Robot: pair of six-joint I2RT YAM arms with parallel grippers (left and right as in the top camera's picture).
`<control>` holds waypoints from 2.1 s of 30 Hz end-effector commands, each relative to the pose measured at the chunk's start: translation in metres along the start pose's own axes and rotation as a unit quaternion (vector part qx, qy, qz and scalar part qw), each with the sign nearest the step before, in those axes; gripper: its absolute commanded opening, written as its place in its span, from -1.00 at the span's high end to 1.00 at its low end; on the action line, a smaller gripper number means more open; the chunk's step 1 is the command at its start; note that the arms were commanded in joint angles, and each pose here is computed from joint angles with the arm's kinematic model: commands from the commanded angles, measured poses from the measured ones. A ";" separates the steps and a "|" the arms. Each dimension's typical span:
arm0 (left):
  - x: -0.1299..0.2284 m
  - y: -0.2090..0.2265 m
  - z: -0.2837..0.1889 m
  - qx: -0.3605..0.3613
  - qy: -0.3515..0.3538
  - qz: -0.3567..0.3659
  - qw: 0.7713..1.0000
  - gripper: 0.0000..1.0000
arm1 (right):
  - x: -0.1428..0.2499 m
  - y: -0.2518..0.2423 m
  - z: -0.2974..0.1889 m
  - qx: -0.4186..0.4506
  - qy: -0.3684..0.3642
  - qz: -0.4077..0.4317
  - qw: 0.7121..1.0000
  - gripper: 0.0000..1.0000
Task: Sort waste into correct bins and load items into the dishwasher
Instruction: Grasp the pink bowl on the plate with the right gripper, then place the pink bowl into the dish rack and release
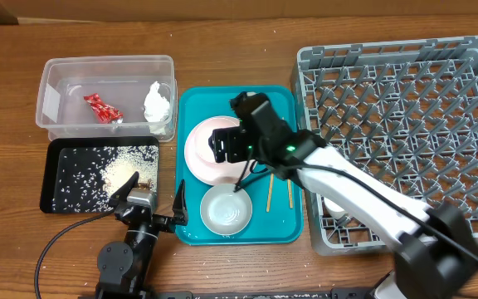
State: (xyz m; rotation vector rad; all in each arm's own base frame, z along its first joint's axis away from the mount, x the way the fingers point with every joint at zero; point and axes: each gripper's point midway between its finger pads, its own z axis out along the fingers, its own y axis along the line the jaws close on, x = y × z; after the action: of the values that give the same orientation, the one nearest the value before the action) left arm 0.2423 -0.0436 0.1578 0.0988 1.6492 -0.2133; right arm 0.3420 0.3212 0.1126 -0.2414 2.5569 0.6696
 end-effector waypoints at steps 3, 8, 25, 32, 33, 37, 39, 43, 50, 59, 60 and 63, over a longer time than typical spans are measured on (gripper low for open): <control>0.000 0.003 0.000 -0.005 -0.004 0.004 1.000 -1.00 | 0.004 -0.034 0.043 0.065 -0.004 0.038 0.997 -0.61; 0.000 0.003 0.000 -0.005 -0.004 0.004 1.000 -1.00 | 0.021 -0.046 0.061 0.076 0.025 0.052 0.995 -0.22; 0.000 0.003 0.000 -0.005 -0.004 0.004 1.000 -1.00 | -0.063 -0.058 -0.070 0.108 -0.092 0.087 0.986 0.92; 0.000 0.003 0.000 -0.005 -0.004 0.004 1.000 -1.00 | -0.080 -0.180 -0.211 0.359 -0.213 0.158 0.895 0.92; 0.000 0.003 0.000 -0.005 -0.004 0.004 1.000 -1.00 | -0.075 -0.198 -0.228 0.404 -0.225 0.175 0.869 0.92; 0.000 0.003 0.000 -0.005 -0.004 0.004 1.000 -1.00 | -0.043 -0.264 -0.294 0.566 -0.262 0.250 0.740 0.92; 0.000 0.003 0.000 -0.005 -0.004 0.004 1.000 -1.00 | -0.030 -0.287 -0.303 0.592 -0.262 0.285 0.707 0.92; 0.000 0.003 0.000 -0.005 -0.004 0.004 1.000 -1.00 | -0.014 -0.324 -0.300 0.631 -0.232 0.304 0.675 0.92; 0.000 0.003 0.000 -0.006 -0.004 0.004 1.000 -1.00 | -0.002 -0.360 -0.274 0.692 -0.163 0.270 0.650 0.92; 0.000 0.003 0.000 -0.005 -0.004 0.004 1.000 -1.00 | -0.007 -0.352 -0.245 0.713 -0.121 0.192 0.664 0.92; 0.000 0.003 0.000 -0.006 -0.004 0.004 1.000 -1.00 | -0.008 -0.349 -0.242 0.711 -0.122 0.187 0.667 0.92; 0.000 0.003 0.000 -0.005 -0.004 0.004 1.000 -1.00 | -0.013 -0.339 -0.238 0.710 -0.128 0.169 0.672 0.92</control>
State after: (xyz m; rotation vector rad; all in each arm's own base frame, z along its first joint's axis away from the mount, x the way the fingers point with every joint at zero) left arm 0.2424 -0.0436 0.1576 0.0988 1.6496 -0.2133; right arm 0.3476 -0.1043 0.1664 0.8729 2.0418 -1.1833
